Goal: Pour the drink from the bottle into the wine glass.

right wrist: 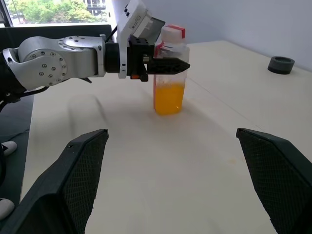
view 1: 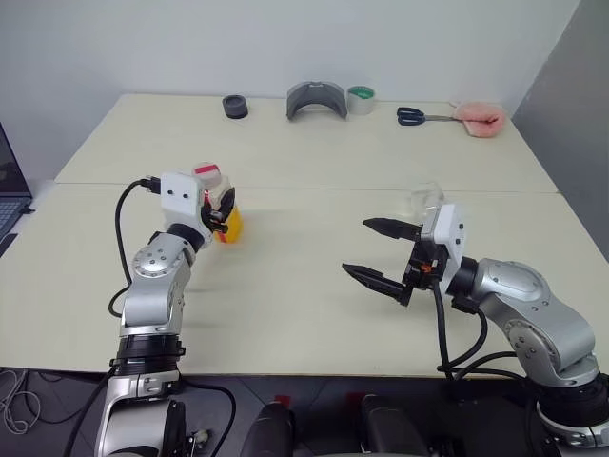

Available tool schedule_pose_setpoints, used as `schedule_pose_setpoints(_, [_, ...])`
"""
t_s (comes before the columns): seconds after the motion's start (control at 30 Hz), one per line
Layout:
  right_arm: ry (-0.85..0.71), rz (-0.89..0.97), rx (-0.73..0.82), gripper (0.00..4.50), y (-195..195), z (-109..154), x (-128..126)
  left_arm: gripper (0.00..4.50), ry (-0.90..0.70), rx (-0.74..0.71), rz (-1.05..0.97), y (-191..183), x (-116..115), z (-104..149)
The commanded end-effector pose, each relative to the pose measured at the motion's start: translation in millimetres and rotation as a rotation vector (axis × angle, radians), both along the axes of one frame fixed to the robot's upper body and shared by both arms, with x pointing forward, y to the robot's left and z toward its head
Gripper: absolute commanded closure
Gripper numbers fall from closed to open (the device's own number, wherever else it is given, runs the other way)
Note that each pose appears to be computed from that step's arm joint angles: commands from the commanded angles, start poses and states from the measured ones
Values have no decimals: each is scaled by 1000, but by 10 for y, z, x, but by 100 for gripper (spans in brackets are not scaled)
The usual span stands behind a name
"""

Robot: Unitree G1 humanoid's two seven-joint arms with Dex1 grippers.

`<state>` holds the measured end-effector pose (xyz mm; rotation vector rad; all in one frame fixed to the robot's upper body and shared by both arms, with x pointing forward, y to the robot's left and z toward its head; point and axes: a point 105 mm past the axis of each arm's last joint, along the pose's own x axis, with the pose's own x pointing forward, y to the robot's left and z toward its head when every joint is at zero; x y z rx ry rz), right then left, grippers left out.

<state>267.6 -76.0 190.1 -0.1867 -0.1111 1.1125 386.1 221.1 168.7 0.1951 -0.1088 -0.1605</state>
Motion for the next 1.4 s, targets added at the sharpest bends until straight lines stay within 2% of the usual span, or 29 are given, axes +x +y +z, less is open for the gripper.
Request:
schedule_pose_setpoints(0.03, [-42, 6, 10, 0, 12, 82, -17, 268, -39, 5, 8, 11, -28, 84])
schedule_pose_setpoints(0.17, [-48, 3, 12, 0, 8, 100, -10, 268, -48, -8, -7, -11, -35, 106])
schedule_pose_setpoints(0.33, [-67, -12, 24, 0, -34, 216, 6, 268, -68, -46, -171, -261, -72, 249])
schedule_pose_setpoints(0.53, [-74, -50, 70, 0, -110, 459, 6, 268, -19, -62, -522, -807, -216, 341])
schedule_pose_setpoints(0.67, [-63, -79, 101, 0, -75, 607, -14, 268, 57, -9, -855, -1264, -473, 291])
schedule_pose_setpoints(0.73, [-32, -87, 96, 0, -38, 629, -12, 268, 77, 39, -956, -1416, -531, 252])
schedule_pose_setpoints(0.9, [-29, -119, 105, 0, 21, 686, 35, 268, 63, 99, -1043, -1608, -509, 226])
schedule_pose_setpoints(1.03, [-48, -140, 43, 0, 97, 616, 64, 268, 28, 125, -1114, -1777, -487, 262])
schedule_pose_setpoints(1.4, [-77, -197, 37, 0, 258, 521, 267, 268, 18, 154, -1139, -1805, -486, 198])
